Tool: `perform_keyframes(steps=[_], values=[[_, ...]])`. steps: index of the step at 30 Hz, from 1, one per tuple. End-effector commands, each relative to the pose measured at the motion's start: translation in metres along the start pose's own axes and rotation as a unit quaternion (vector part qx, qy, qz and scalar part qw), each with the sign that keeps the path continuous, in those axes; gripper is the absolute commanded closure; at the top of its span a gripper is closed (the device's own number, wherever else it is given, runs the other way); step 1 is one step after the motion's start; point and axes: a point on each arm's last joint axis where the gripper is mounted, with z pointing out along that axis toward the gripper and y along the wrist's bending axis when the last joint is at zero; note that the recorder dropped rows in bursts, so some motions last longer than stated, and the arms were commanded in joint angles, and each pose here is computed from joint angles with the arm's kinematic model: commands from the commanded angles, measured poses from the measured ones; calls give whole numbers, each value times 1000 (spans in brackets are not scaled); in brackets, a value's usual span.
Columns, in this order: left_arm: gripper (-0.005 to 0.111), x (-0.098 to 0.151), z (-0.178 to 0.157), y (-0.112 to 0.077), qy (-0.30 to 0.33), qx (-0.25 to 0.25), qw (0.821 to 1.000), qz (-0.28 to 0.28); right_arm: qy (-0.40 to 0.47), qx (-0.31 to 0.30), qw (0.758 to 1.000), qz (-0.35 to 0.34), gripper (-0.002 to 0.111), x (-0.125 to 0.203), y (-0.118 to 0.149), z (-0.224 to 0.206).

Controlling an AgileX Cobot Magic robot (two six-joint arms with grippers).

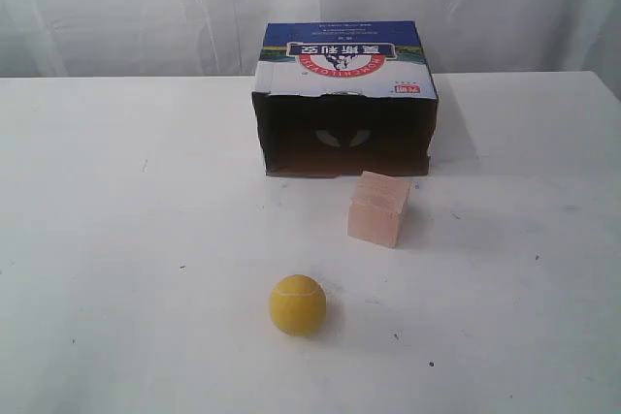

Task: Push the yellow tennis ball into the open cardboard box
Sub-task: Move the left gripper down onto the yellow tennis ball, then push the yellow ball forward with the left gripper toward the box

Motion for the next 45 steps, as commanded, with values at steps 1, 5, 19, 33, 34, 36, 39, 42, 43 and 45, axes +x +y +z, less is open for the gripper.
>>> perform_keyframes(steps=[1,5,19,33,34,36,39,42,43,45], values=[[107,-1,0,-7,-2,38,983,-178,-3,3,1000,-2,108,1,0,0],[107,-3,0,-7,-13,42,981,-189,-3,3,1000,-2,108,1,0,0],[107,-187,18,-38,-123,-7,992,20,-3,3,1000,11,108,1,0,0],[107,-99,178,-126,309,453,832,82,-3,3,1000,11,108,1,0,0],[107,-77,181,-137,297,471,822,119,-3,3,1000,11,108,1,0,0],[107,-51,185,-152,282,505,800,159,-3,3,1000,11,108,1,0,0],[107,-29,201,-156,282,490,808,164,-3,3,1000,11,108,1,0,0],[107,-14,213,-151,293,471,814,173,-3,3,1000,11,108,1,0,0],[107,-9,214,-150,298,477,808,175,-3,3,1000,11,108,1,0,0],[107,-2,217,-149,308,477,805,172,-3,3,1000,11,108,1,0,0]])
